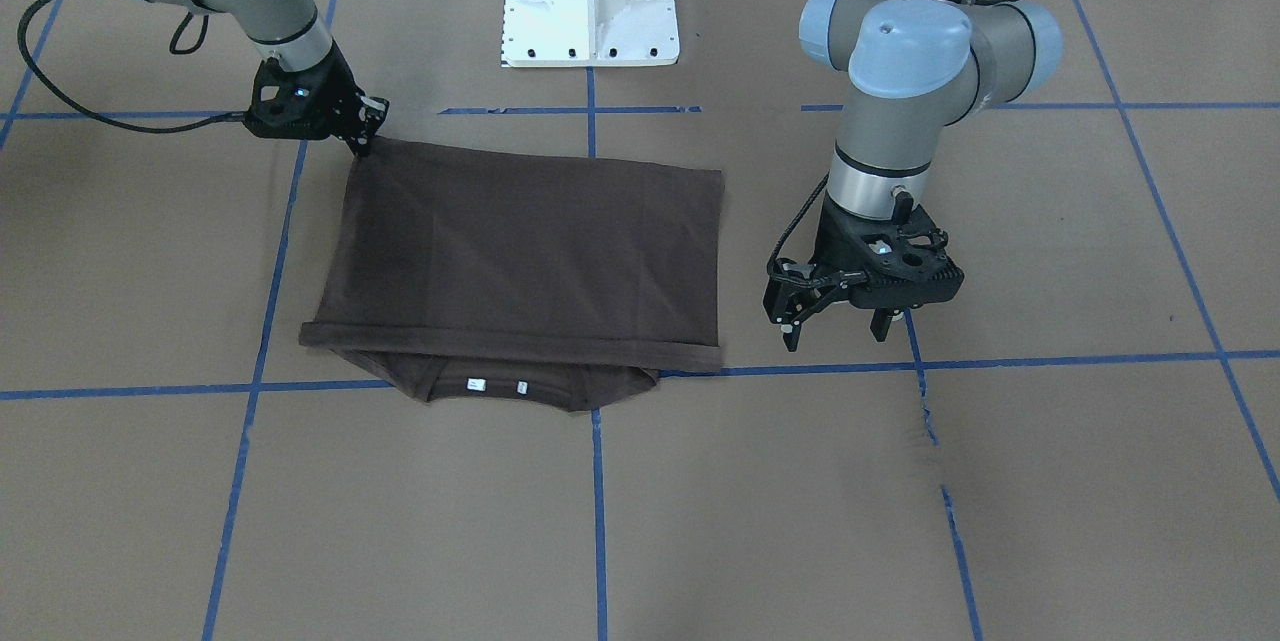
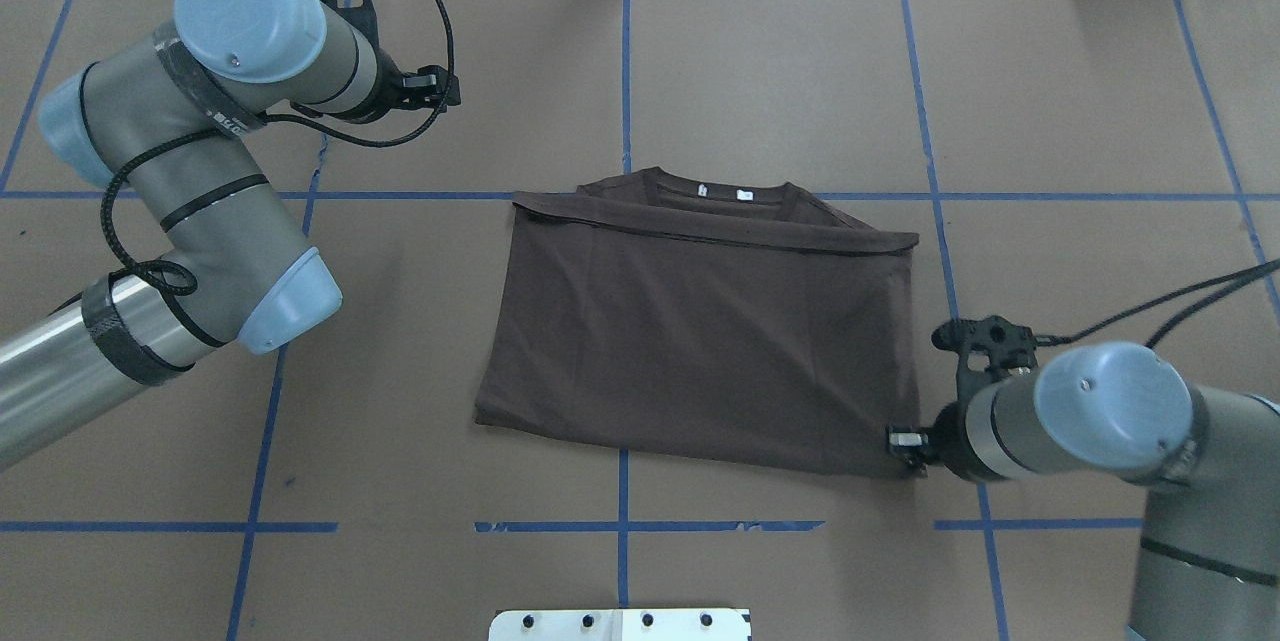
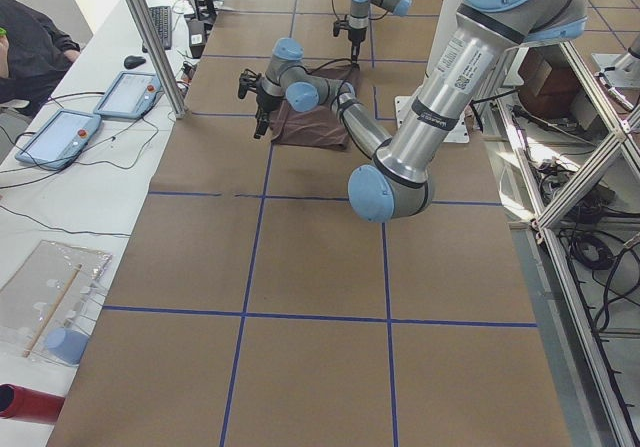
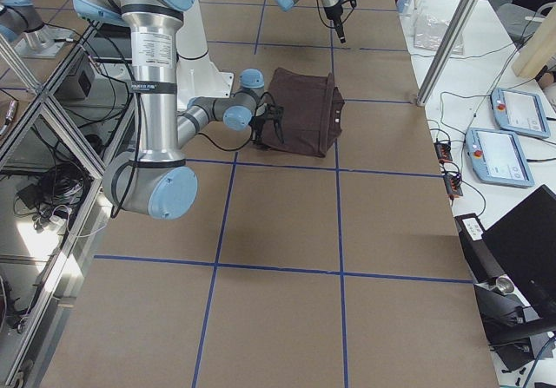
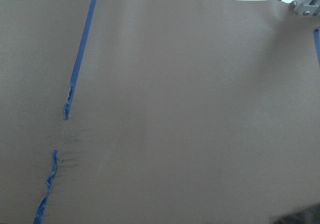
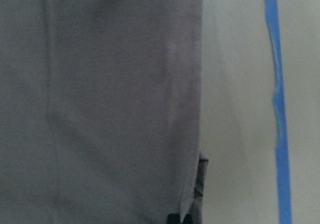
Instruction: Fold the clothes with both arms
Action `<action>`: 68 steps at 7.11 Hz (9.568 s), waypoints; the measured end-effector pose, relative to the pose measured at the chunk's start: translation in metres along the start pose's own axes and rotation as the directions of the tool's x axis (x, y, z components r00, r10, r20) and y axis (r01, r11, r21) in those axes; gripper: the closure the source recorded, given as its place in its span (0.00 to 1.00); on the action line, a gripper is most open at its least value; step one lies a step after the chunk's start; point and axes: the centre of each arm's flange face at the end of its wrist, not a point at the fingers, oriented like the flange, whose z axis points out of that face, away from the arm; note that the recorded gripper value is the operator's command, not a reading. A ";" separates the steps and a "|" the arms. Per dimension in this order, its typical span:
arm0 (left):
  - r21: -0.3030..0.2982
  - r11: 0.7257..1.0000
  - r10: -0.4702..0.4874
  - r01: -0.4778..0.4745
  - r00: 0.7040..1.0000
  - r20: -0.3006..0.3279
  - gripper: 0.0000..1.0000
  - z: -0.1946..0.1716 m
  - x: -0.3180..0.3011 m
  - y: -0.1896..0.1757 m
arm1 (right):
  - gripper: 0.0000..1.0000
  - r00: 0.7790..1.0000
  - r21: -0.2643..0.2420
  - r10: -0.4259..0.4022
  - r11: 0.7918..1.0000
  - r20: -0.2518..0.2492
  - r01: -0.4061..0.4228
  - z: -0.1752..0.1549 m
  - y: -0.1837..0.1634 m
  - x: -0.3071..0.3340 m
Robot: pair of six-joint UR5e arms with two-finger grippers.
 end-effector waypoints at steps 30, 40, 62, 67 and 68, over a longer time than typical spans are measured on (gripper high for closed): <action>0.024 0.965 -0.258 0.260 0.964 -0.061 1.00 0.122 0.101 0.004 | 0.00 0.979 0.062 0.017 0.998 0.204 -0.030 -0.101 -0.037 -0.033; -0.077 0.997 -0.037 0.032 0.997 -0.061 0.00 0.019 0.044 -0.020 | 0.00 0.992 0.049 -0.123 0.991 -0.029 0.125 -0.052 -0.072 -0.162; -0.112 0.994 -0.017 0.009 0.997 -0.070 0.00 -0.028 0.029 0.011 | 0.00 0.943 -0.021 -0.265 0.964 -0.202 0.267 0.042 -0.061 -0.162; -0.133 0.991 -0.024 0.013 0.996 -0.084 0.00 -0.030 0.034 0.015 | 0.00 0.929 -0.031 -0.271 0.962 -0.253 0.272 0.039 -0.080 -0.093; -0.140 0.990 -0.027 0.014 0.996 -0.088 0.00 -0.030 0.035 0.016 | 0.00 0.927 -0.023 -0.273 0.961 -0.258 0.276 0.030 -0.088 -0.076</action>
